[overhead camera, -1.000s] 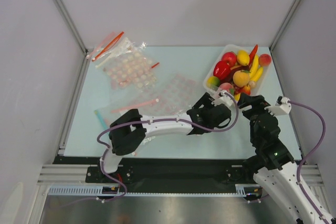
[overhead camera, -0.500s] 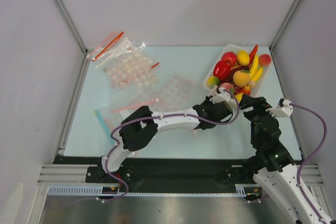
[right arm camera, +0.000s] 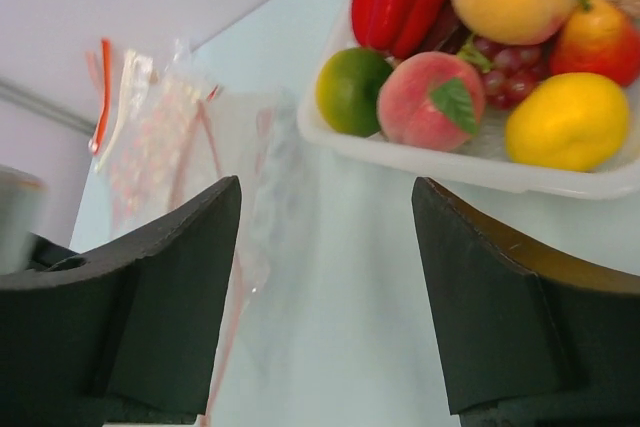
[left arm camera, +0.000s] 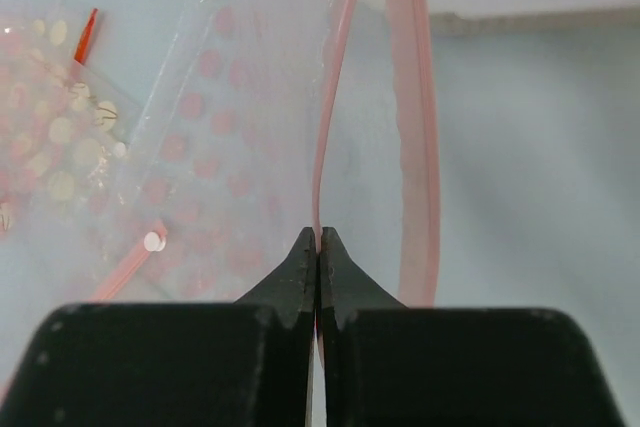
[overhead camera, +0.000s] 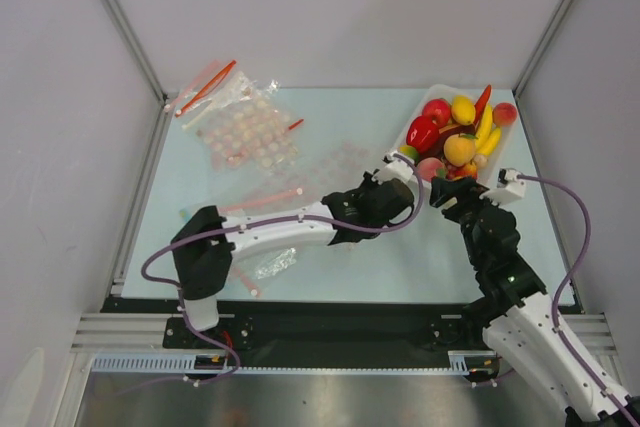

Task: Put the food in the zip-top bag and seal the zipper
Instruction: Pick up the zipper food storage bag at the center of the board, then open the zipper of the food storage bag at the center of the board.

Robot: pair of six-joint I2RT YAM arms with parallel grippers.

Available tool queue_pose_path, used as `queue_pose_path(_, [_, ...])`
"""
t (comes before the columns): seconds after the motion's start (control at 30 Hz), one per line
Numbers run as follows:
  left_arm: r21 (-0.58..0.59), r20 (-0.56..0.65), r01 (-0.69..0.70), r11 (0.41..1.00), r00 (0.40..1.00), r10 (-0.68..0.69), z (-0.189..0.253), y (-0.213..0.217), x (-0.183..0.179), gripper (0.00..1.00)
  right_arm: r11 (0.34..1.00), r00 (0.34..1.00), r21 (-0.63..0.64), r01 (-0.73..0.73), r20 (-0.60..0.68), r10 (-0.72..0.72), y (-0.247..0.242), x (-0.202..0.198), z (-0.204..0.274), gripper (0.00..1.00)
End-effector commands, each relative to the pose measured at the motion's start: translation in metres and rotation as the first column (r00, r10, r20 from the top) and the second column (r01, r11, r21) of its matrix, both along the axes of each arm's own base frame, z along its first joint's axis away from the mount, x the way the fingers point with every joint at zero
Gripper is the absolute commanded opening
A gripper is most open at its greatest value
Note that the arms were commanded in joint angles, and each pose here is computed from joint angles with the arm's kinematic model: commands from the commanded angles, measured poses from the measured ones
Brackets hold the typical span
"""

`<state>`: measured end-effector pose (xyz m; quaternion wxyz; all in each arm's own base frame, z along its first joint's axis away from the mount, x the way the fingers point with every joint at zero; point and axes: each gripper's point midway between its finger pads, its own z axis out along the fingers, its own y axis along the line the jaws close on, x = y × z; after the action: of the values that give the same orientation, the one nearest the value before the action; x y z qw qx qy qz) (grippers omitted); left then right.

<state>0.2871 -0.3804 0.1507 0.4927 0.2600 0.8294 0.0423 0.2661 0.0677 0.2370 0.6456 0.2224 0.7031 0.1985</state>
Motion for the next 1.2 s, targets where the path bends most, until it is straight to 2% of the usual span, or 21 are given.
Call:
queue_pose_path(0.0, [-0.155, 0.043, -0.021, 0.988, 0.999, 0.028, 0.046, 0.009, 0.008, 0.0, 0.984, 0.981, -0.019, -0.179, 0.076, 0.18, 0.035, 0.005, 0.016, 0.74])
queue_pose_path(0.07, [-0.161, 0.044, -0.037, 0.986, 0.998, 0.044, 0.046, 0.019, 0.01, 0.0, 0.959, 0.957, -0.039, -0.28, 0.071, 0.282, 0.054, 0.005, 0.011, 0.73])
queue_pose_path(0.13, [-0.199, 0.041, -0.024, 0.98, 0.999, 0.033, 0.049, 0.025, 0.009, 0.0, 0.928, 0.92, -0.042, -0.369, 0.122, 0.372, 0.072, 0.004, 0.019, 0.71])
queue_pose_path(0.17, [-0.215, 0.033, -0.005, 0.977, 0.999, 0.012, 0.05, 0.025, 0.009, 0.0, 0.882, 0.87, -0.05, -0.469, 0.145, 0.471, 0.092, 0.0, 0.022, 0.72])
queue_pose_path(0.27, [-0.236, 0.04, -0.009, 0.972, 0.999, 0.019, 0.054, 0.03, 0.007, 0.0, 0.813, 0.802, -0.075, -0.578, 0.135, 0.582, 0.119, -0.003, 0.021, 0.69])
queue_pose_path(0.57, [-0.303, 0.049, 0.021, 0.953, 0.999, -0.007, 0.067, 0.032, 0.001, 0.0, 0.783, 0.787, -0.104, -0.613, 0.006, 0.617, 0.149, 0.009, -0.004, 0.67])
queue_pose_path(0.77, [-0.349, 0.024, 0.05, 0.936, 0.999, -0.045, 0.067, 0.026, -0.007, 0.0, 0.776, 0.784, -0.111, -0.62, -0.085, 0.614, 0.162, 0.019, -0.029, 0.63])
queue_pose_path(0.83, [-0.352, 0.022, 0.053, 0.934, 0.999, -0.048, 0.067, 0.026, -0.007, 0.0, 0.775, 0.783, -0.113, -0.622, -0.09, 0.615, 0.164, 0.02, -0.029, 0.59])
queue_pose_path(0.87, [-0.356, 0.023, 0.053, 0.933, 0.999, -0.048, 0.067, 0.027, -0.007, 0.0, 0.773, 0.782, -0.112, -0.624, -0.097, 0.616, 0.164, 0.02, -0.031, 0.56])
queue_pose_path(0.9, [-0.358, 0.026, 0.054, 0.932, 0.999, -0.048, 0.068, 0.027, -0.008, 0.0, 0.77, 0.778, -0.115, -0.628, -0.101, 0.62, 0.166, 0.019, -0.032, 0.45])
queue_pose_path(0.97, [-0.357, 0.029, 0.046, 0.933, 0.999, -0.038, 0.067, 0.029, -0.007, 0.0, 0.769, 0.778, -0.119, -0.629, -0.093, 0.622, 0.166, 0.019, -0.028, 0.31])
queue_pose_path(1.0, [-0.358, 0.029, 0.044, 0.933, 0.999, -0.036, 0.068, 0.029, -0.007, 0.0, 0.769, 0.779, -0.123, -0.628, -0.093, 0.621, 0.166, 0.018, -0.028, 0.17])
queue_pose_path(1.1, [-0.369, 0.021, 0.044, 0.928, 0.999, -0.039, 0.067, 0.027, -0.008, 0.0, 0.776, 0.786, -0.125, -0.618, -0.08, 0.613, 0.163, 0.018, -0.024, 0.0])
queue_pose_path(1.17, [-0.389, 0.002, 0.046, 0.92, 0.999, -0.049, 0.064, 0.025, -0.011, 0.0, 0.773, 0.784, -0.128, -0.621, -0.073, 0.617, 0.163, 0.017, -0.023, 0.0])
